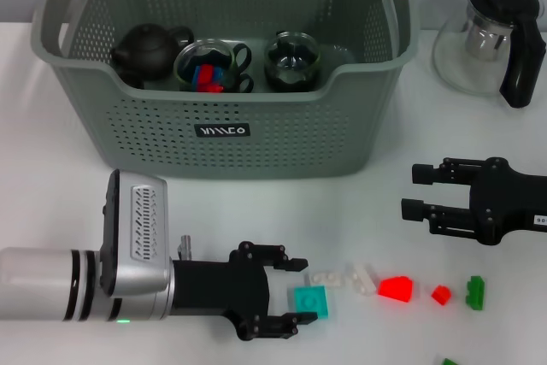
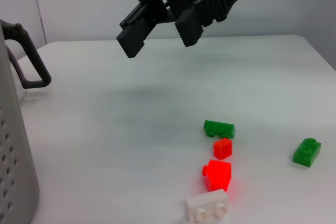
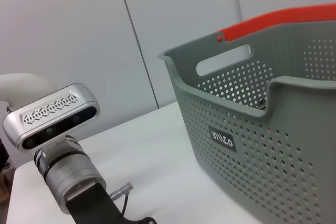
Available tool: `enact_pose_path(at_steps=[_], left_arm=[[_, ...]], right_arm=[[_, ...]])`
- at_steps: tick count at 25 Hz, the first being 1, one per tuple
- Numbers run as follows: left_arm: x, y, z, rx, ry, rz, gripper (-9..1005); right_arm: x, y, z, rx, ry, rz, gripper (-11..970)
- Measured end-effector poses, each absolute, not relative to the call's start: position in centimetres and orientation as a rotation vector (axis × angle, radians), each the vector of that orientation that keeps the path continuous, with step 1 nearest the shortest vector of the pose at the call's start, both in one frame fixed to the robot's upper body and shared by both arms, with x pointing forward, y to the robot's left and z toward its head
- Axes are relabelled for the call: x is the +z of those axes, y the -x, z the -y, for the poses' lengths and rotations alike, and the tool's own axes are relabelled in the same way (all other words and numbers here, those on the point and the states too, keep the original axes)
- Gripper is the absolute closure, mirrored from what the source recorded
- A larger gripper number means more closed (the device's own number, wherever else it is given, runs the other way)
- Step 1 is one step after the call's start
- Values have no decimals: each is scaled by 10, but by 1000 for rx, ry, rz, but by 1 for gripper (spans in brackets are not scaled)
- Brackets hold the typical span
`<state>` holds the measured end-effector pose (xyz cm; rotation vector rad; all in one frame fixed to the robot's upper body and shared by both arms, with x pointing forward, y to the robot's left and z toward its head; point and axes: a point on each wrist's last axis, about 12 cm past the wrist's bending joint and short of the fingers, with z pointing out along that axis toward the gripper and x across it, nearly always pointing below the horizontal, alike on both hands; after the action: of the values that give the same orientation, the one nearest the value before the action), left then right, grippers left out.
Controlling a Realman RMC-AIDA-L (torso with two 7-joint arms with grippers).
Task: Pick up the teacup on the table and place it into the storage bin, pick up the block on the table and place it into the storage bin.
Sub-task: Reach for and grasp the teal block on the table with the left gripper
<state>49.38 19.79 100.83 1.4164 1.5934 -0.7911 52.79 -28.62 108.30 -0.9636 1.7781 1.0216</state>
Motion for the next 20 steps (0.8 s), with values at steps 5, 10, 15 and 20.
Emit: enact_pose_path(at_steps=[5,10,15,20], left_arm=[[1008,-492,-197,-805,-1422,-1587,348],[1007,-491,-195,-808,-1446,-1587,349],[1005,-490,-194,-803,-1460,-1592,350],[1006,-491,-194,-804,-1457,-1595,350]], right_arm=[[1083,-528,286,1023,964,-1777,307],[1083,-528,286,1022,968,-1775,307],[1083,-528,286,1020,970,-1775,307],[1083,-528,286,1019,967,-1776,307]])
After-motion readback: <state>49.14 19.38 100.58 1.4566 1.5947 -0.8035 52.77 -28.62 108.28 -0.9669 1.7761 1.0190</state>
